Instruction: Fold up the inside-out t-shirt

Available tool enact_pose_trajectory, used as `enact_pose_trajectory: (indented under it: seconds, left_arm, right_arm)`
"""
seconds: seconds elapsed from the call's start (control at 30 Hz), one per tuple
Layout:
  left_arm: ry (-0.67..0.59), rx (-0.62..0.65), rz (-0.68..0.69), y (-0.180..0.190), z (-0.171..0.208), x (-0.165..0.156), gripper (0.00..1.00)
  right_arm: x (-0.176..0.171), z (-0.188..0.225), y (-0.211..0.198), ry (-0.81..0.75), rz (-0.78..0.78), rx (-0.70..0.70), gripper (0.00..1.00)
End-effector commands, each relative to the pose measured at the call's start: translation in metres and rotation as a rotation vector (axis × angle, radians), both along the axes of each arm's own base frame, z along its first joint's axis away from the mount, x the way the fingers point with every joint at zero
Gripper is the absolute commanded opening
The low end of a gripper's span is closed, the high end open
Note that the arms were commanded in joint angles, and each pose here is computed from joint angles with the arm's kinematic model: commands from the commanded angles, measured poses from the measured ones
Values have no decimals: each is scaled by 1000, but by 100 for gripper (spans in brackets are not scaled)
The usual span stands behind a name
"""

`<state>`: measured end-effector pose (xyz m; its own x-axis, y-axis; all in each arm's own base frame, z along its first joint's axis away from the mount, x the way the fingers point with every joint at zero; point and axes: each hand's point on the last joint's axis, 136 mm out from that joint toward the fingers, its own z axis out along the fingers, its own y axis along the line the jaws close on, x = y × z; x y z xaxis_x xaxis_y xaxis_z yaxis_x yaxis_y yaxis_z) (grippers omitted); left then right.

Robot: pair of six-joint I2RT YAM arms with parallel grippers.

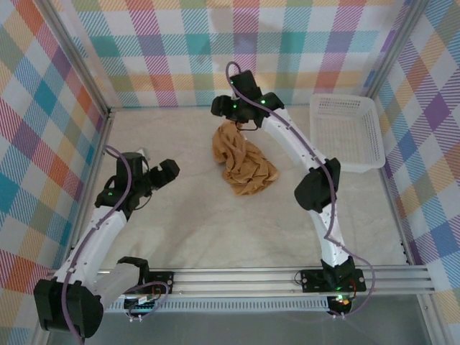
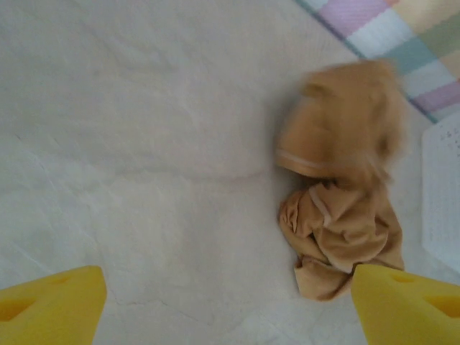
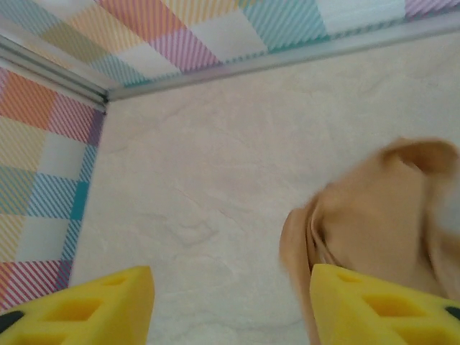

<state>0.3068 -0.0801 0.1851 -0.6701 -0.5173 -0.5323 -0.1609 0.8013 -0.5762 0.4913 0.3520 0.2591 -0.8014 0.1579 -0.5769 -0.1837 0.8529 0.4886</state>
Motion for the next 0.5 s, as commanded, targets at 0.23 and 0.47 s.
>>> enact_pose_trajectory:
  seconds: [0.23, 0.47]
  left_arm:
    - [10, -95, -183, -82, -24, 31, 86]
    - [106, -95, -279, -142, -60, 70, 75]
  right_arm:
    - [-71, -77, -91, 218, 9, -104, 64]
    - [-107, -150, -137, 401, -64, -20, 58]
